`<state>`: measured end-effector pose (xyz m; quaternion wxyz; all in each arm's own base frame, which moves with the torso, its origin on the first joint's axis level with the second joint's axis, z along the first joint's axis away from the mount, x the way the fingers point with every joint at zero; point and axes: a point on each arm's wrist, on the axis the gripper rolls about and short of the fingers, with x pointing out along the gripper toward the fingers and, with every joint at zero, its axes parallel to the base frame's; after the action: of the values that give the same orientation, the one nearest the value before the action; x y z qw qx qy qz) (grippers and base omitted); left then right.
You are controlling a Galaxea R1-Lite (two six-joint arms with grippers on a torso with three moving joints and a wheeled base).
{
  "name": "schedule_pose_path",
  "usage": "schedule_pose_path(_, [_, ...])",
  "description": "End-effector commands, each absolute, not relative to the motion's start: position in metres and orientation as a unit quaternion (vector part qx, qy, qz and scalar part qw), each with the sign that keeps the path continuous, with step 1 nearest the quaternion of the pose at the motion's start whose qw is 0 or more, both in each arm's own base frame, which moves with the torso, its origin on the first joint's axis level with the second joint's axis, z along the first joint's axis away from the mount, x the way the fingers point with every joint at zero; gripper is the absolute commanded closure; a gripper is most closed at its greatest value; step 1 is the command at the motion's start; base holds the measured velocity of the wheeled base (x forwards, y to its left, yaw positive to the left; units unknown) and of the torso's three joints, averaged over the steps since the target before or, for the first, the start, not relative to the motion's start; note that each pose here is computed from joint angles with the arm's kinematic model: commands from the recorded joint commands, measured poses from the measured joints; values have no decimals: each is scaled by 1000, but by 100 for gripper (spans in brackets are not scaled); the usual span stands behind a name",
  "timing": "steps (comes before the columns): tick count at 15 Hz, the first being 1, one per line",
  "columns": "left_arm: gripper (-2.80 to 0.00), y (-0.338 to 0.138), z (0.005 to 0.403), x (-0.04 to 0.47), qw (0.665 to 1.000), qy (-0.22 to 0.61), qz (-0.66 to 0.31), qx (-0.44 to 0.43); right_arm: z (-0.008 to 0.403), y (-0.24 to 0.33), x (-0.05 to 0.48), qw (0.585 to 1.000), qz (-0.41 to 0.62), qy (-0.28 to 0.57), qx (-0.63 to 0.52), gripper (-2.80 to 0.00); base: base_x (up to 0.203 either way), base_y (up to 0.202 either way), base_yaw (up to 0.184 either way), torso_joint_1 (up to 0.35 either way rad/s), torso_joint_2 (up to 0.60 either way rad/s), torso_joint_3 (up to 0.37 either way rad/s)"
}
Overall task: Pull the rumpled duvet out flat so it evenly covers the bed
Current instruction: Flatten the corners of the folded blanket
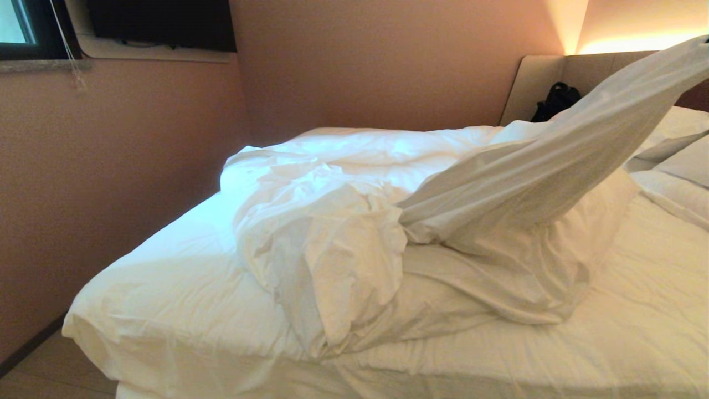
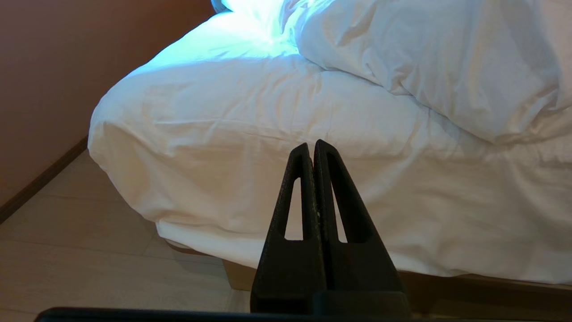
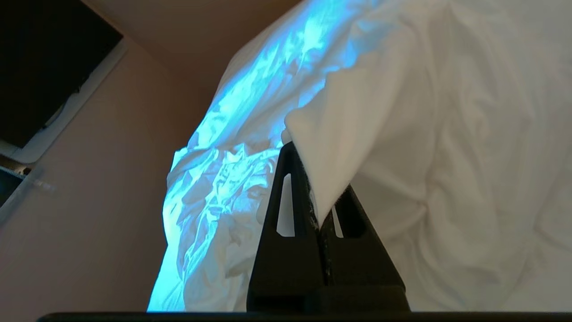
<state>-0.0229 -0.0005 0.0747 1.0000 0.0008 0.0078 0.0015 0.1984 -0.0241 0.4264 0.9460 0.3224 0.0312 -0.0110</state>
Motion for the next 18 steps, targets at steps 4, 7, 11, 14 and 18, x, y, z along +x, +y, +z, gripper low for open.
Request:
schedule_pose_path(4, [0, 0, 75, -23, 1000, 8, 2, 1, 432, -25, 145, 953, -30, 6, 300, 0, 0, 0, 0, 0, 0, 0])
schedule_pose_path(7, [0, 0, 75, -23, 1000, 8, 2, 1, 414, -20, 117, 958, -39, 23, 283, 0, 0, 0, 0, 0, 0, 0])
schedule_pose_path(11, [0, 0, 75, -23, 1000, 8, 2, 1, 374, -20, 111, 959, -66, 81, 263, 0, 0, 0, 0, 0, 0, 0])
schedule_pose_path(14, [0, 0, 75, -23, 1000, 8, 2, 1, 340, -22, 122, 951, -91, 138, 261, -280, 0, 0, 0, 0, 0, 0])
schedule_pose_path(18, [0, 0, 75, -23, 1000, 8, 2, 1, 318, -21, 128, 951, -81, 202, 220, -280, 0, 0, 0, 0, 0, 0])
